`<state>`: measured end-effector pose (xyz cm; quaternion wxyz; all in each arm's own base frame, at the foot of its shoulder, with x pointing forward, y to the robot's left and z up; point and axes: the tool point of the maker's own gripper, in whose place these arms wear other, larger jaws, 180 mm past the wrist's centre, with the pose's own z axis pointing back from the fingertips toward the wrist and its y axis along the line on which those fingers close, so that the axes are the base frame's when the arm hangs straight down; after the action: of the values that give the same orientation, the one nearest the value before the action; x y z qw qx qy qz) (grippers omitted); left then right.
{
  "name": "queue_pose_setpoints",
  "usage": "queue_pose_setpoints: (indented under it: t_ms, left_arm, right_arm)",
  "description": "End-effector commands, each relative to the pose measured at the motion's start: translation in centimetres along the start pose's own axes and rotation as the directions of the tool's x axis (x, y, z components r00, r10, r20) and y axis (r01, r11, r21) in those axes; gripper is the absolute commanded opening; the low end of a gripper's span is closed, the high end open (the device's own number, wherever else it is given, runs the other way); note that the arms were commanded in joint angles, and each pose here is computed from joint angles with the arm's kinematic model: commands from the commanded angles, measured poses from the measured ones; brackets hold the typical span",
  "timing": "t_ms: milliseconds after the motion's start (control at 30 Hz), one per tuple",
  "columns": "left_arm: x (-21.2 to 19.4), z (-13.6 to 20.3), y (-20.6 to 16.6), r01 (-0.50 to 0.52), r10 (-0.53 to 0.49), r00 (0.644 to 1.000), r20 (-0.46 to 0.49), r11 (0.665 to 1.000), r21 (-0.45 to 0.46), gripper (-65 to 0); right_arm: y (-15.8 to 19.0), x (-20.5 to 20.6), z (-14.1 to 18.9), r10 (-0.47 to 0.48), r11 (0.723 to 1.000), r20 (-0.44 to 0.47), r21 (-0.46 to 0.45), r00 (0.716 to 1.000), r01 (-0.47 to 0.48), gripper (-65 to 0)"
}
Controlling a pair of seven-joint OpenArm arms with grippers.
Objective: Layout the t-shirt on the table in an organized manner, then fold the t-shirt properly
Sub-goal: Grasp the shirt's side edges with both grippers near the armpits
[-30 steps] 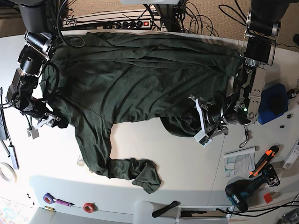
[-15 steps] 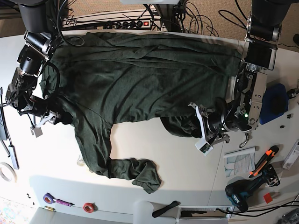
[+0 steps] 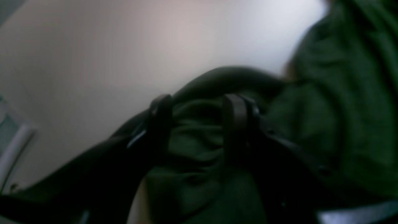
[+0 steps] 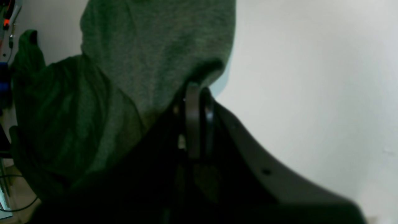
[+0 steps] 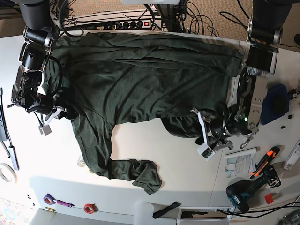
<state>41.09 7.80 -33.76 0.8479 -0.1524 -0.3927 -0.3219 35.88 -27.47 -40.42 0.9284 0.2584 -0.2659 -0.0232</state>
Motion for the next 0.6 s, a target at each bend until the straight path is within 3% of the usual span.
queue_pose_setpoints:
  t_ms: [0,233,367,467,567]
  left_arm:
    - [2.8,0.5,1.6,0.006,-0.007,0.998,0.067,1.0,0.024,-36.9]
    - [3.6,-1.4,4.0,-0.076,0.078,0.997,0.026,0.994,-0.076,-36.1]
    - [3.2,-3.1,3.4,-0.126,0.121,0.992,-0.042,0.984,-0.129,-25.8]
    - [2.2,-4.5,2.3,-0.074,0.059,0.993,-0.104,0.987,-0.142,-24.4]
    - [1.0,-5.8,1.9,0.021,-0.035,0.987,-0.154,0.996,-0.091,-24.4]
  right_arm:
    - [-1.3,-2.0,0.1,0.013,0.998,-0.106,-0.065,0.994,-0.02,-65.0]
    - [-1.3,-1.9,0.1,0.014,0.998,-0.1,-0.065,0.995,-0.02,-65.0]
    - [-1.2,-1.9,0.1,0.013,0.998,-0.1,-0.064,0.995,-0.02,-65.0]
    - [-1.2,-1.9,0.1,0.013,0.998,-0.1,-0.064,0.995,-0.02,-65.0]
    - [-1.3,-1.9,0.1,0.014,0.998,-0.101,-0.065,0.995,-0.02,-65.0]
